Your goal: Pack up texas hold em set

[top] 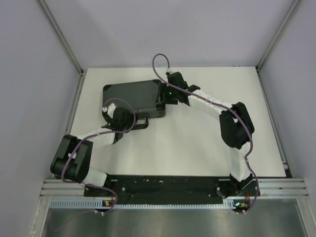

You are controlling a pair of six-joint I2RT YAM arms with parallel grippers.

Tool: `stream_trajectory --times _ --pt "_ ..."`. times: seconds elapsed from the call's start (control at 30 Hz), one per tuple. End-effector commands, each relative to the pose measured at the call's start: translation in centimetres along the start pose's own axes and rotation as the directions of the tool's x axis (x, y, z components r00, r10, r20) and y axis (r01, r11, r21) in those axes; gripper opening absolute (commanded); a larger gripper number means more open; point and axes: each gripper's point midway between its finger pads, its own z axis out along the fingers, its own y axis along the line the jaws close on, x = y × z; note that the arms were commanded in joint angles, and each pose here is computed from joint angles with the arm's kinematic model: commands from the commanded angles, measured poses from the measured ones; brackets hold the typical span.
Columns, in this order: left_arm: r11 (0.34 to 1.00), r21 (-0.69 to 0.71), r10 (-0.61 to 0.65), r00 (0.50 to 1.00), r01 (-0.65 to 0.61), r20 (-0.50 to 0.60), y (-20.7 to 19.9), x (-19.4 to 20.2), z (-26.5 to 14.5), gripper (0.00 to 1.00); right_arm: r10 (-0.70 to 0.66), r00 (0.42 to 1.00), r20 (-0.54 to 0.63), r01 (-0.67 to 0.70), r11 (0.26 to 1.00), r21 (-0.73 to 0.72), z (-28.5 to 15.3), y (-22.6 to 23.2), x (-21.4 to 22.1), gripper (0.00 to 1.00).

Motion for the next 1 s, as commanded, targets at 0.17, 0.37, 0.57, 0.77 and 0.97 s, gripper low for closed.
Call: stream_trajectory --times 0.17,0.37,0.57,0.77,0.97 --pt "1.000 -0.012 -0.002 1.000 0.002 0.027 0.8 0.7 1.1 0.04 -0.090 0.968 0.232 0.077 0.995 0.066 -0.4 1.3 -9.0 0.62" --pt "1.000 -0.015 0.004 1.000 -0.004 0.029 0.7 0.6 1.1 0.04 -0.166 0.921 0.352 0.143 0.986 0.090 1.3 0.5 -12.8 0.66" --pt "1.000 -0.008 0.005 0.999 -0.004 0.036 0.4 0.4 1.1 0.04 -0.192 0.906 0.378 0.188 0.981 0.047 4.7 -0.8 -14.2 0.68" --pt "1.000 -0.005 0.009 0.999 -0.009 0.033 0.1 0.4 1.2 0.04 -0.217 0.873 0.438 0.257 0.966 -0.033 6.4 -0.4 -15.2 0.70" --pt "1.000 -0.002 0.019 0.999 -0.019 0.033 0.0 0.4 1.3 0.04 -0.169 0.900 0.403 0.265 0.944 -0.197 8.0 0.8 -14.6 0.70"
